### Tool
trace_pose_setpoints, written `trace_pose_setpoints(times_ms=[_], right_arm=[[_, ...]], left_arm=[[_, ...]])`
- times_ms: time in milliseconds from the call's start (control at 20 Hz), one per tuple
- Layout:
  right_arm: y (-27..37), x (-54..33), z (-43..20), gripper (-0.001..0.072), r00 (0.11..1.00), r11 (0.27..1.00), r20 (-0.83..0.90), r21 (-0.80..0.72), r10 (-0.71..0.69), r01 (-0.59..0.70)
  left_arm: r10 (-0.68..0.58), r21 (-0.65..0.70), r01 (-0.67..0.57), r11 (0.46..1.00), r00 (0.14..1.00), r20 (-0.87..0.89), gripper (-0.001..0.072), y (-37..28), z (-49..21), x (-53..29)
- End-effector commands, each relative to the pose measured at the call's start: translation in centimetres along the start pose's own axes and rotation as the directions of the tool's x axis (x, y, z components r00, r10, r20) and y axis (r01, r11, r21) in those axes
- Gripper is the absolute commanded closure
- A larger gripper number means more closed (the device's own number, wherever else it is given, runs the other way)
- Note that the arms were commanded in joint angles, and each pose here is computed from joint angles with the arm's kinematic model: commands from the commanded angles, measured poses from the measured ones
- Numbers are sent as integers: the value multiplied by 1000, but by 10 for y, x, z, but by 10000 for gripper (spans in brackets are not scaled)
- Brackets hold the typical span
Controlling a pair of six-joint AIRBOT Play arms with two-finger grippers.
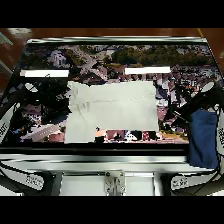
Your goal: Fold the shirts.
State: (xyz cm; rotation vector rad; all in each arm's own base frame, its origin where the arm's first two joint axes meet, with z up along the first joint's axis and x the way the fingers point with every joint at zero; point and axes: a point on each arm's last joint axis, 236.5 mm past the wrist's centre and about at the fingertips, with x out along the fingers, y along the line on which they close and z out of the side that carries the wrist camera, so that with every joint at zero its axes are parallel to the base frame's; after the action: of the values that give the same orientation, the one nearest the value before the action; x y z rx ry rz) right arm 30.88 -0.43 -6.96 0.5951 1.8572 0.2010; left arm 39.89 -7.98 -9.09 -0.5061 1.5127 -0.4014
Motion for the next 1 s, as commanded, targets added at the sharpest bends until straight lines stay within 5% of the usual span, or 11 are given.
trace_pose_setpoints(times_ms=[0, 400, 450, 600, 800, 950], right_arm=[[2, 36, -3, 72, 999, 998, -3, 43, 46, -46], [16, 82, 19, 75, 994, 998, 110, 52, 11, -17], [22, 84, 26, 113, 990, 999, 138, 43, 13, -19], [49, 86, 42, 648, 976, 997, 206, 27, 66, -73], [112, 19, 57, 647, 919, 962, 342, -249, 195, -111], [182, -125, 45, 646, 743, 852, 606, -515, 284, 93]], left_arm=[[-7, 58, 5, 998, 1000, 30, 678, -14, 0, -19], [-18, 113, 16, 993, 1000, 14, 678, -30, -13, -39], [-16, 128, 13, 992, 999, 28, 678, -33, -12, -43], [-9, 157, -8, 987, 995, 103, 679, -43, -3, -61], [-11, 255, -83, 963, 939, 345, 679, -84, 18, -132], [-88, 369, -219, 903, 747, 659, 679, -160, 27, -259]])
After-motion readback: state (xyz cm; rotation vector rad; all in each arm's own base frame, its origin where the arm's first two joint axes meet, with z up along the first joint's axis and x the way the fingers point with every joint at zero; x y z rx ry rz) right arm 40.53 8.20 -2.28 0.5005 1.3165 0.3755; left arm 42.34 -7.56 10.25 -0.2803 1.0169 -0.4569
